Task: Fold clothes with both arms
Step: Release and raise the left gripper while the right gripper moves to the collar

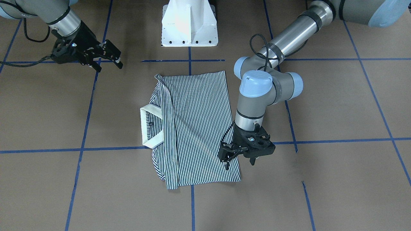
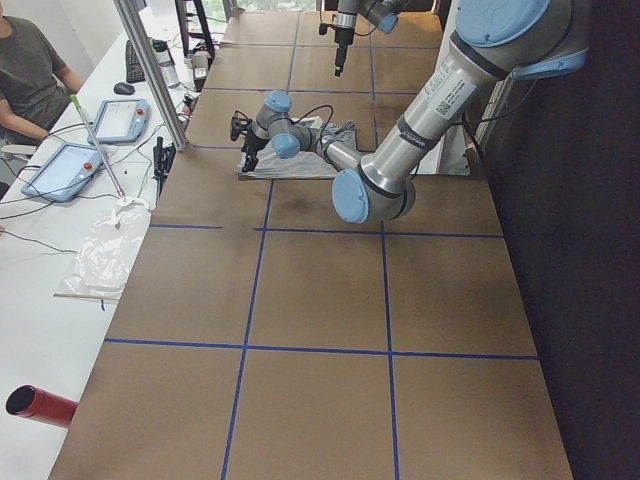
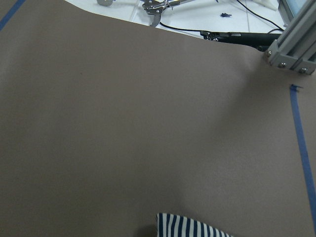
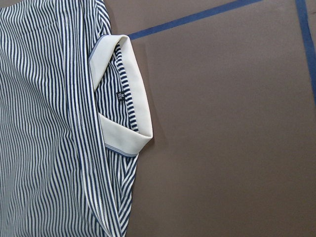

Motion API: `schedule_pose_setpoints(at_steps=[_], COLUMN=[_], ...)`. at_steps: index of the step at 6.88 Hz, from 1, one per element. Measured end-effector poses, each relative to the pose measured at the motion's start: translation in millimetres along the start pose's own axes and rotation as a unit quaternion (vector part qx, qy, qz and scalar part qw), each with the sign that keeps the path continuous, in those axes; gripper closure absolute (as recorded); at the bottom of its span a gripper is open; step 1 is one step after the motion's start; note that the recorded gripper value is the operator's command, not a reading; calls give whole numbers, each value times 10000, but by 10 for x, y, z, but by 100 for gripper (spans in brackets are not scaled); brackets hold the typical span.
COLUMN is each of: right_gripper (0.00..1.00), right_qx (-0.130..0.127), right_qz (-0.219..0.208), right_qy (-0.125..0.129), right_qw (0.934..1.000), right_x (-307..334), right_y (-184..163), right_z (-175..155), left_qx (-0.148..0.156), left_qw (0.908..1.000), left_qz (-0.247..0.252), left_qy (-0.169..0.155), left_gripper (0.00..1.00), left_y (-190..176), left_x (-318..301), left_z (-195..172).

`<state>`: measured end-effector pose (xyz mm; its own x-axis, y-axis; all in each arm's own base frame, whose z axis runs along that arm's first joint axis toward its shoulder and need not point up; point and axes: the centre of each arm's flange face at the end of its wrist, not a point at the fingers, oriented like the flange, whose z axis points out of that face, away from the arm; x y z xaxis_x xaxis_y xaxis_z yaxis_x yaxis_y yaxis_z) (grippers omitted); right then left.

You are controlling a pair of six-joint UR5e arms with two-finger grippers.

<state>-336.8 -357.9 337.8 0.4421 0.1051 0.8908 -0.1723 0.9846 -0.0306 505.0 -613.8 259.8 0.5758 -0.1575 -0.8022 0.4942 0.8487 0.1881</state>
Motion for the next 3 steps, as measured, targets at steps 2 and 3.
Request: schedule_pose_setpoints(at_steps=[2,3], right_gripper=[0,0], right_qx=[17,-54], right_qz=[-509,-768], right_qy=[645,909], right_qw=[9966,9929], right_x=[-524,-916], right_y=[-177,-235], right_z=[420,645], left_qx=[-383,-490], left_qw=[9992,9987], left_qz=[3,13], left_qy=[105,156], left_gripper=[0,0], left_y=[155,232], left_x=[-181,-320], left_z=[-576,-826])
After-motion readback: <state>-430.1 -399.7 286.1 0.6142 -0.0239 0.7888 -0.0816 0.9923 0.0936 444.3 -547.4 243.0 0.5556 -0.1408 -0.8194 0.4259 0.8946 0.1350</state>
